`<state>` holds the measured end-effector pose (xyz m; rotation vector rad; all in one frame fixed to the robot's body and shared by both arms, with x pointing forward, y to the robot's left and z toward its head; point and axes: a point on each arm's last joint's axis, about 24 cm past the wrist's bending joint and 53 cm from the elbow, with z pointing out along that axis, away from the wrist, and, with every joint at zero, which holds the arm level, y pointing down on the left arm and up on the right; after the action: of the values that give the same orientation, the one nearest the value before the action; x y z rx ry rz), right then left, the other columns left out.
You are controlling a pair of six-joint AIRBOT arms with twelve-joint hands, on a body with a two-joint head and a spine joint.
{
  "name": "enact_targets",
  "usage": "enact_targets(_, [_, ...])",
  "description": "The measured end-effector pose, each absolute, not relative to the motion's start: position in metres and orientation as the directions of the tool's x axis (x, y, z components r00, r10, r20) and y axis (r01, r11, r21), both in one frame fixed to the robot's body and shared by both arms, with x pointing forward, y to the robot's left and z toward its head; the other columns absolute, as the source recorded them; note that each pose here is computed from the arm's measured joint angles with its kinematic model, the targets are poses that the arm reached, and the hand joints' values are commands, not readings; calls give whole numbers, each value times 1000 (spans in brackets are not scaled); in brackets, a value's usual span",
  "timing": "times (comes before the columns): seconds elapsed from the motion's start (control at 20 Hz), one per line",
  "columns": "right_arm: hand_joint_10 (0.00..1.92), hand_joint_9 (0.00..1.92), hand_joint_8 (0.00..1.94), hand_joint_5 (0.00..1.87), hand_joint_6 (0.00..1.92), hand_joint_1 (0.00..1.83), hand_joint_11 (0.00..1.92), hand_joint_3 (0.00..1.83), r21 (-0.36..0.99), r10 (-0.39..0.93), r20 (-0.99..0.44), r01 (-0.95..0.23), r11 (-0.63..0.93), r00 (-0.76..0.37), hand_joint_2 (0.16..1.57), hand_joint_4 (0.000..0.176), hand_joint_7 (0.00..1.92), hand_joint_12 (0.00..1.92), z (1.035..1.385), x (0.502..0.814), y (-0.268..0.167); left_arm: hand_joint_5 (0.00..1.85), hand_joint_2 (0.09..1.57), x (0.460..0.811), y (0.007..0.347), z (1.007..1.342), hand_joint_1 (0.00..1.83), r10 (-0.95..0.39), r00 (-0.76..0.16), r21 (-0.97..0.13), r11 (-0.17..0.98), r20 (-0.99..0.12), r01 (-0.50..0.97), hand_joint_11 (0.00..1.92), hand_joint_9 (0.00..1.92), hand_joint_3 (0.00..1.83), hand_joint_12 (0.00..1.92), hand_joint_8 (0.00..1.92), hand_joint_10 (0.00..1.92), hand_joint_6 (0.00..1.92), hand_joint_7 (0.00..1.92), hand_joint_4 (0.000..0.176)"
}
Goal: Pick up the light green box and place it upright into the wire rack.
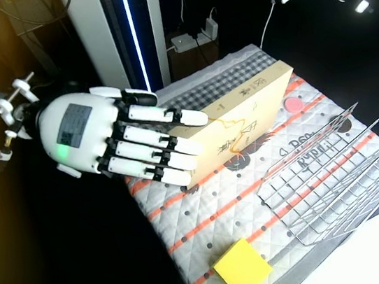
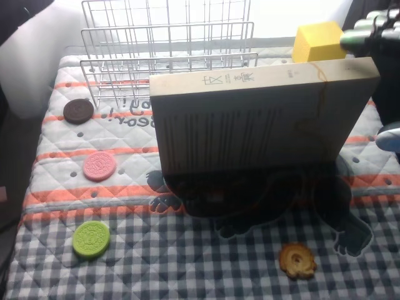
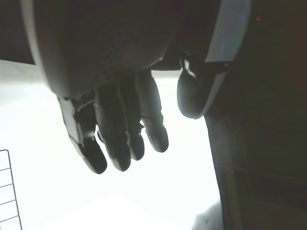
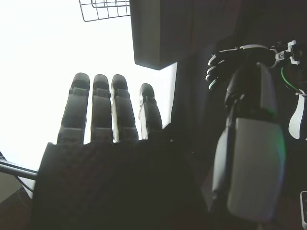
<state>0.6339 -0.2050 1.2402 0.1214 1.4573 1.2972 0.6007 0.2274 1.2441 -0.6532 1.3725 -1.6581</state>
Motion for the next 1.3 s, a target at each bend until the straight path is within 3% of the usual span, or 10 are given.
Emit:
enact_targets(0.05, [15, 156, 0, 310, 0, 635, 26, 8, 738, 680, -634, -551, 390, -369, 1015, 103, 261, 267, 1240, 634, -205, 522, 1104, 601, 228, 1244, 357, -864, -488, -958, -23, -125, 286, 5, 383, 0, 799, 2, 7, 5, 359, 76])
enact_targets(0.1, [13, 158, 0, 269, 0, 635, 61, 7, 738, 681, -634, -552, 389, -368, 1017, 125, 232, 276, 1241, 634, -205, 530, 1102, 601, 228, 1245, 369, -864, -489, -958, -23, -125, 286, 4, 388, 0, 793, 5, 8, 6, 369, 57])
enact_targets(0.15, [2, 157, 1, 238, 0, 638, 106, 0, 738, 680, -634, -552, 389, -368, 1019, 126, 207, 227, 1241, 634, -205, 539, 1103, 601, 228, 1245, 364, -863, -489, -958, -23, -126, 287, 17, 397, 0, 791, 7, 9, 8, 378, 48])
enact_targets(0.2, [0, 130, 0, 158, 0, 642, 137, 3, 737, 681, -634, -553, 388, -367, 1000, 135, 143, 170, 1242, 634, -205, 537, 1103, 601, 228, 1245, 365, -864, -488, -958, -23, -126, 287, 3, 389, 0, 779, 1, 5, 5, 367, 50])
enact_targets(0.25, [0, 86, 0, 97, 0, 647, 110, 0, 737, 684, -632, -555, 386, -364, 981, 161, 76, 142, 1244, 635, -205, 539, 1099, 601, 228, 1245, 373, -864, -488, -958, -23, -125, 287, 0, 384, 0, 767, 0, 2, 4, 364, 46])
enact_targets(0.3, [0, 24, 0, 19, 0, 635, 35, 0, 736, 687, -631, -558, 383, -361, 949, 173, 14, 107, 1246, 635, -204, 545, 1100, 601, 228, 1245, 386, -864, -488, -958, -24, -125, 287, 0, 377, 0, 754, 0, 0, 4, 359, 36])
enact_targets(0.4, [1, 11, 0, 0, 0, 663, 23, 0, 729, 688, -632, -573, 374, -357, 826, 176, 0, 25, 1250, 635, -202, 552, 1097, 601, 228, 1244, 407, -864, -487, -958, -23, -125, 286, 0, 389, 0, 776, 3, 3, 4, 371, 35])
enact_targets(0.65, [11, 41, 0, 0, 0, 729, 89, 0, 685, 659, -663, -643, 343, -354, 776, 176, 0, 51, 1268, 641, -173, 555, 1086, 602, 229, 1244, 440, -865, -485, -958, -20, -126, 285, 5, 392, 0, 788, 4, 3, 2, 378, 25])
enact_targets(1.05, [24, 116, 16, 0, 0, 735, 137, 5, 584, 537, -778, -690, 428, -326, 796, 176, 60, 75, 1259, 671, -142, 531, 1087, 603, 231, 1244, 471, -870, -478, -958, -21, -123, 285, 0, 400, 0, 778, 1, 1, 0, 356, 48])
enact_targets(1.3, [15, 177, 8, 0, 0, 757, 212, 0, 526, 446, -834, -709, 469, -324, 788, 176, 139, 128, 1248, 672, -126, 473, 1103, 603, 232, 1245, 420, -870, -477, -958, -23, -122, 287, 0, 379, 2, 804, 0, 2, 0, 347, 93])
